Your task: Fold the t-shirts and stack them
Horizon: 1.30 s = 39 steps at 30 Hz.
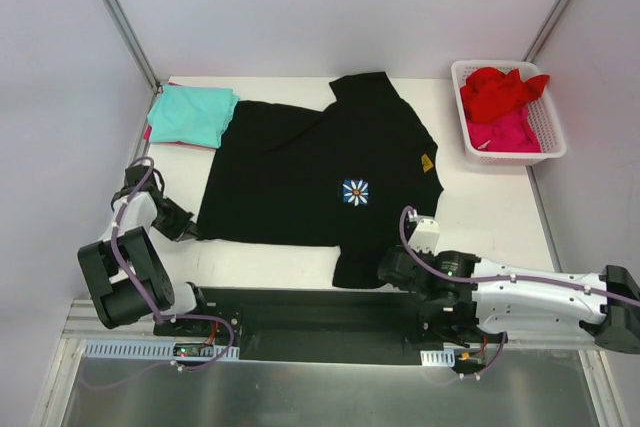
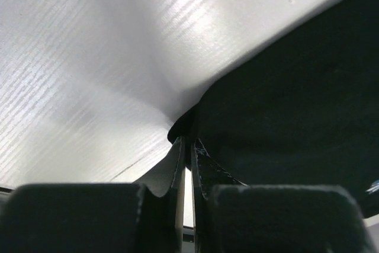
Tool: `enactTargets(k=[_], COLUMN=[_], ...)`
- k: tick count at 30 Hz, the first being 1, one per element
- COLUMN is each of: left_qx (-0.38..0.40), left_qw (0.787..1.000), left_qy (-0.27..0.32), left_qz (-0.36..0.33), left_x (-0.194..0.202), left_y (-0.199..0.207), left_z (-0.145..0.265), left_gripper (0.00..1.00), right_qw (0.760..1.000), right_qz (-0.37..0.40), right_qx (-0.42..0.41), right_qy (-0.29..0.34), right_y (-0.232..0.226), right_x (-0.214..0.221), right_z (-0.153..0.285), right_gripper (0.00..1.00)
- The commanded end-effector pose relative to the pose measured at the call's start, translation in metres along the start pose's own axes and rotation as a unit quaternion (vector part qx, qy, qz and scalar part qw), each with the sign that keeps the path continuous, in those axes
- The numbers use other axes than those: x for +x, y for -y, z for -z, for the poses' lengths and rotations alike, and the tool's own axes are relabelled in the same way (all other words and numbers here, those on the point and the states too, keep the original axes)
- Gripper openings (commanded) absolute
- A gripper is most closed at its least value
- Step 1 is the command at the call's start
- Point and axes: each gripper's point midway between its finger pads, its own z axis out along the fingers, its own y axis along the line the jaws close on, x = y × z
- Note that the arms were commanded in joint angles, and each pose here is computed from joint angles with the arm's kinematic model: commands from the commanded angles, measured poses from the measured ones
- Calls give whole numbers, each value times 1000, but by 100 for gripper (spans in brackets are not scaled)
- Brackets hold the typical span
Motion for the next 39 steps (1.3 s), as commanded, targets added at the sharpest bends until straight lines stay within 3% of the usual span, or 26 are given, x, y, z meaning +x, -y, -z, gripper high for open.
enactTargets(k=[1, 10, 22, 29, 39], left_qx=[46, 131, 182, 195, 205], left_qw=[999, 989, 971, 965, 954], left_qy=[18, 43, 130, 140, 162], left_qz=[-14, -46, -90, -104, -147], left_x=[-4, -7, -14, -15, 4], left_y=[17, 50, 67, 74, 85], left_z=[22, 56, 103, 112, 128], left_gripper=[0, 0, 0, 0, 0], right_qw=[998, 990, 985, 987, 991], right_qz=[-3, 10, -8, -14, -27], right_qx=[15, 83, 102, 106, 74], right_qy=[60, 113, 139, 123, 112], right_y=[12, 46, 48, 51, 57], right_x=[-44, -112, -192, -209, -195], right_z=[23, 46, 58, 57, 87], right_gripper=[1, 1, 1, 1, 1])
